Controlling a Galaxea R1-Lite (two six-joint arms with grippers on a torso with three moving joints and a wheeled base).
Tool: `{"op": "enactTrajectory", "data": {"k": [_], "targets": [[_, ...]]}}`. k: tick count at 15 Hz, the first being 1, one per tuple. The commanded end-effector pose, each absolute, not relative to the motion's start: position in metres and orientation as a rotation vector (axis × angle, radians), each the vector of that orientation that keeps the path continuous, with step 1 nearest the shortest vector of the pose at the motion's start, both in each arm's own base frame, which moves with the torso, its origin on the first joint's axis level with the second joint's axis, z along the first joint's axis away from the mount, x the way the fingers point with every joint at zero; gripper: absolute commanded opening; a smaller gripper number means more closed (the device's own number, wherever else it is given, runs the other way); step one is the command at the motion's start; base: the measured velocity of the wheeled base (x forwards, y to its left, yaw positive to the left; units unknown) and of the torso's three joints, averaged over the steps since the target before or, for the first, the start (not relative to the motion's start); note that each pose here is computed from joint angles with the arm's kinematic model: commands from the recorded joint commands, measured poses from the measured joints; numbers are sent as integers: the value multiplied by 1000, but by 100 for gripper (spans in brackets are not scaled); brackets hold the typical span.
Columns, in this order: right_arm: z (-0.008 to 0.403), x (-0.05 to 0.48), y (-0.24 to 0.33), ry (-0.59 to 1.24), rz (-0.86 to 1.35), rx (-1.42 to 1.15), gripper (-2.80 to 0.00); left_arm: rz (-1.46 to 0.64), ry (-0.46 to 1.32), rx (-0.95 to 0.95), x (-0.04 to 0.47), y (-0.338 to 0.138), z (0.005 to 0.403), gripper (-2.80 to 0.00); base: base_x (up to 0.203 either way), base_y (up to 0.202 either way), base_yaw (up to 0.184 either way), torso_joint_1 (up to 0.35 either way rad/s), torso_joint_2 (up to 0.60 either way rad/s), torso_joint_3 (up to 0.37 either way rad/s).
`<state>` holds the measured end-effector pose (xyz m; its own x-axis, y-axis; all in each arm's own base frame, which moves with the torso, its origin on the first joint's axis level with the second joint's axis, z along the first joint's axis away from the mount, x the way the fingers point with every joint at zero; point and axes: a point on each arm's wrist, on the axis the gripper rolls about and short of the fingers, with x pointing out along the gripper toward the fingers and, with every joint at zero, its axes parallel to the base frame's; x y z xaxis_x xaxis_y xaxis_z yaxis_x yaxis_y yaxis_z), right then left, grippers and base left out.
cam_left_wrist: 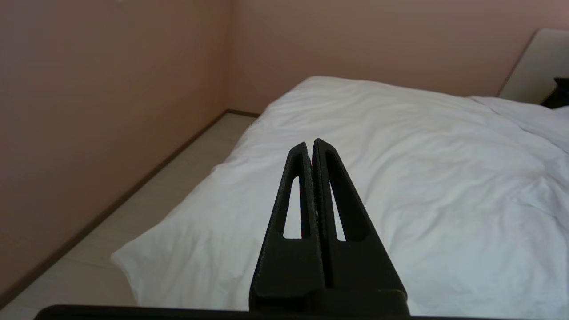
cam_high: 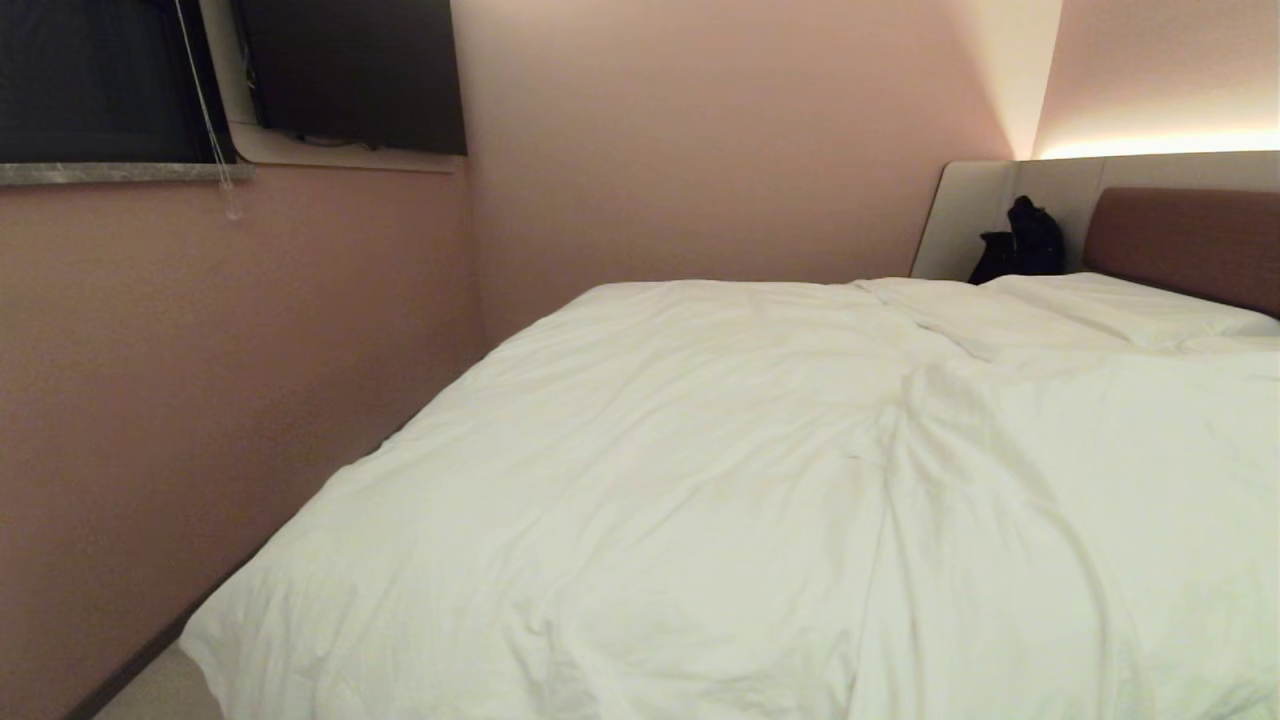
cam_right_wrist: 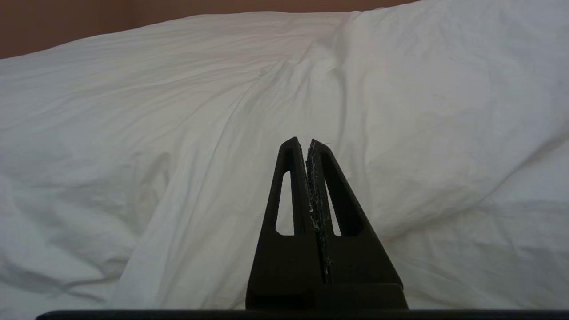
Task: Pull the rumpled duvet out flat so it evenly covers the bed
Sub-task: Hold the folded corner of the quilt
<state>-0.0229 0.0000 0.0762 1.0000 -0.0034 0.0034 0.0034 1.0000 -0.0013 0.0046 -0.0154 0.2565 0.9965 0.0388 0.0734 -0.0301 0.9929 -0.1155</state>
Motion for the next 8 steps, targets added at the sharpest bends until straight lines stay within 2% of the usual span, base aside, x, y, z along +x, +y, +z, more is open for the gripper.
{"op": "enactTrajectory", "data": {"k": [1, 5, 8], "targets": [[76, -23, 0, -3, -3, -2, -280, 35, -111, -97, -5, -21, 255, -280, 0, 0, 0, 0, 0, 0], [76, -23, 0, -5, -3, -2, -280, -12, -155, -105, -23, -15, 252, -280, 0, 0, 0, 0, 0, 0], [76, -23, 0, -4, -3, -2, -280, 24, -172, -54, -44, -10, 230, -280, 0, 0, 0, 0, 0, 0]]}}
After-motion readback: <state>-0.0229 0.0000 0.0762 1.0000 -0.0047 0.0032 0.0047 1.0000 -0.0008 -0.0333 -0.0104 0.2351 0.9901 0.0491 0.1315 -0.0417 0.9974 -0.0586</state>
